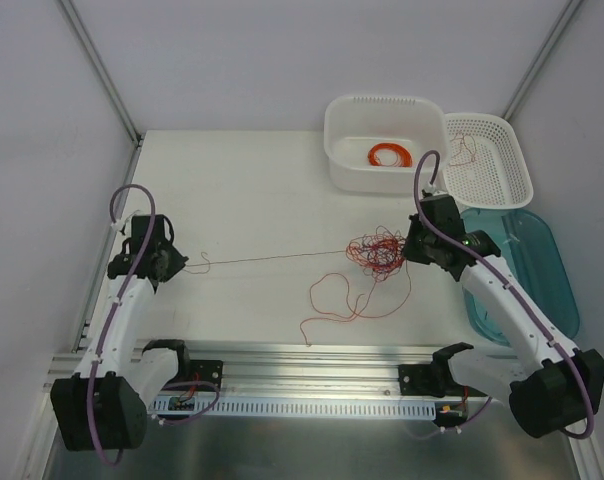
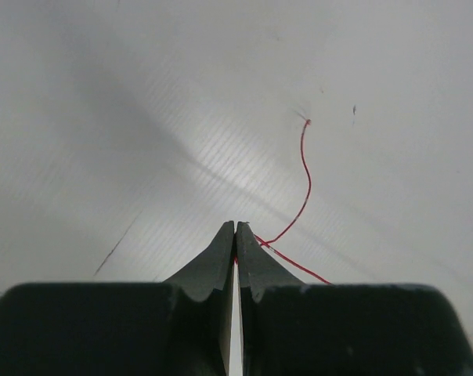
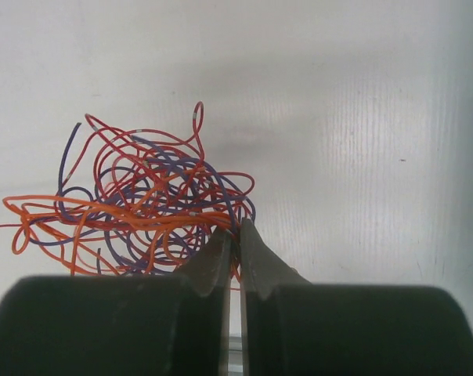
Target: Untangle the cables
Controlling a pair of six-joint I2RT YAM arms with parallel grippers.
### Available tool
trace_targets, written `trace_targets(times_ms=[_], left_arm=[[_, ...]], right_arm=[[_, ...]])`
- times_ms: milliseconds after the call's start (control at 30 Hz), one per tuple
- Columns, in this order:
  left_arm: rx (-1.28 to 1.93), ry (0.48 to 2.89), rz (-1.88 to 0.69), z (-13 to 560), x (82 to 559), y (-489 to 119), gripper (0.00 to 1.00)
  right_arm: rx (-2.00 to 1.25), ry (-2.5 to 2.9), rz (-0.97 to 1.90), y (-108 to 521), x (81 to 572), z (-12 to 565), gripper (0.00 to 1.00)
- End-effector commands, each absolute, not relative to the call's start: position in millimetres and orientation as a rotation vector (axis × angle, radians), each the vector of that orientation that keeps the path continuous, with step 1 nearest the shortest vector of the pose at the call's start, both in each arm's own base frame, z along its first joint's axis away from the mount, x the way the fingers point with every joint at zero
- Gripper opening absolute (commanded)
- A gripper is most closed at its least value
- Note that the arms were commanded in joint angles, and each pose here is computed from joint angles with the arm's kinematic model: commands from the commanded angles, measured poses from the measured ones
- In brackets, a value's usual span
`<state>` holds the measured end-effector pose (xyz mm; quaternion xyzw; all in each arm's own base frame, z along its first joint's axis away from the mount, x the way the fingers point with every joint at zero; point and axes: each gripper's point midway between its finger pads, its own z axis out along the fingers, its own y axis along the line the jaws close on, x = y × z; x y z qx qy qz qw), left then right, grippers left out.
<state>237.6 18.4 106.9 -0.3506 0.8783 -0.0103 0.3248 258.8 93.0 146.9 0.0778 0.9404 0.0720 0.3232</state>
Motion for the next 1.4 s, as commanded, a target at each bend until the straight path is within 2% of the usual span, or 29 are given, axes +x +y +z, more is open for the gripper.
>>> trace_targets(times_ms=[0, 200, 400, 467, 567, 600, 667, 700, 733, 800, 833, 867, 933, 1067, 1267, 1367], left_arm=[[-1.056, 2.256, -0.017, 106.3, 250.9, 43.2, 0.00], [-1.196, 2.147, -0.060, 134.9, 284.3, 75.7, 0.00], [-1.081, 2.250, -0.241, 123.1, 302.2, 45.7, 0.00], [-1.037, 2.302, -0.268, 111.9, 299.0, 33.7, 0.00], [-0.914, 2.386, -0.317, 95.1, 291.1, 10.2, 0.02], [-0.870, 2.412, -0.331, 89.9, 288.2, 5.0, 0.11], [-0.776, 2.450, -0.404, 90.7, 287.0, -14.5, 0.27], [-0.722, 2.460, -0.416, 92.7, 287.1, -19.9, 0.47], [-0.656, 2.466, -0.441, 97.3, 286.9, -32.0, 0.57], [-0.597, 2.463, -0.466, 103.2, 285.5, -44.7, 0.68], [-0.570, 2.446, -0.482, 110.4, 285.2, -50.6, 0.79], [-0.537, 2.445, -0.500, 113.5, 283.7, -58.6, 0.83], [-0.506, 2.434, -0.552, 121.0, 279.2, -72.9, 0.90], [-0.426, 2.447, -0.652, 128.8, 268.5, -103.6, 0.91], [-0.215, 2.480, -0.737, 135.4, 255.7, -150.8, 0.92], [-0.103, 2.450, -0.756, 141.3, 258.1, -166.3, 0.93]], right_arm=[[0.178, 2.393, 0.173, 81.7, 261.9, 187.8, 0.01], [0.142, 2.373, 0.211, 85.4, 260.3, 212.3, 0.02], [0.054, 2.458, 0.371, 113.8, 253.5, 191.6, 0.13], [0.025, 2.517, 0.424, 126.6, 249.5, 176.0, 0.18], [-0.047, 2.600, 0.430, 142.5, 239.3, 151.7, 0.35], [-0.066, 2.614, 0.428, 145.8, 237.0, 147.4, 0.44], [-0.107, 2.639, 0.450, 153.8, 231.4, 139.6, 0.53], [-0.124, 2.643, 0.457, 155.4, 230.3, 137.4, 0.56], [-0.158, 2.630, 0.465, 157.1, 232.1, 138.6, 0.57], [-0.213, 2.629, 0.475, 160.6, 233.5, 138.1, 0.57], [-0.237, 2.630, 0.472, 160.9, 234.9, 137.7, 0.58], [-0.275, 2.620, 0.459, 161.1, 239.3, 139.1, 0.58], [-0.289, 2.643, 0.431, 161.5, 243.7, 132.3, 0.57], [-0.355, 2.623, 0.403, 168.7, 259.4, 128.1, 0.57], [-0.104, 2.655, 0.150, 145.4, 282.7, 108.5, 0.57], [0.076, 2.658, 0.153, 145.1, 281.7, 102.6, 0.58]])
